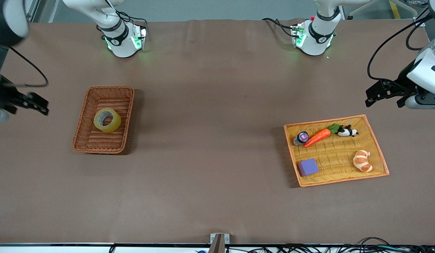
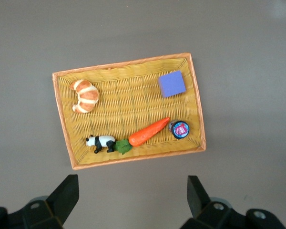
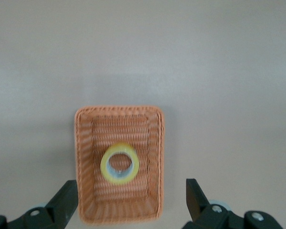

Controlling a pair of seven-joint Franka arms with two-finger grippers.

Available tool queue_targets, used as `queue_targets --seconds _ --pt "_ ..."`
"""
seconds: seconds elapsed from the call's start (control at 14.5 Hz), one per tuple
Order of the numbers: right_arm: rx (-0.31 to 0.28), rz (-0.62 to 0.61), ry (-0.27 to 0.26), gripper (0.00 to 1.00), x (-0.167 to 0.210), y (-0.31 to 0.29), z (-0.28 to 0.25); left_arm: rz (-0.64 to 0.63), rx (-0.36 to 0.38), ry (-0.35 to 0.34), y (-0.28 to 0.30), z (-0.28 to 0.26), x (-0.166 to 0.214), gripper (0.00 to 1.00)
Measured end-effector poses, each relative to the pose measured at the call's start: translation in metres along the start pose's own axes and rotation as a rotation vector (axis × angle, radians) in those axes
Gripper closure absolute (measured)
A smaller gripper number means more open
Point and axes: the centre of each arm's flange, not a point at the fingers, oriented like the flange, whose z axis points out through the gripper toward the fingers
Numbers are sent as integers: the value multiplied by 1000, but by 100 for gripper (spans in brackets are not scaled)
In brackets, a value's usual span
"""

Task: Move tape to another basket
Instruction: 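Open the right gripper and withdraw it from the basket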

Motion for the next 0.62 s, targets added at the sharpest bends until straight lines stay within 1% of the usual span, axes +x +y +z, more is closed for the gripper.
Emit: queue_targets --seconds 0.07,0.28,0.62 --pt "21 10 -10 0 -5 0 -17 -2 1 -15 -1 -6 -3 0" --pt "53 39 0 0 -10 9 -37 -7 3 -48 -4 -17 -9 0" --pt "61 45 -5 0 -10 12 -37 -6 4 -56 -4 -19 -11 0"
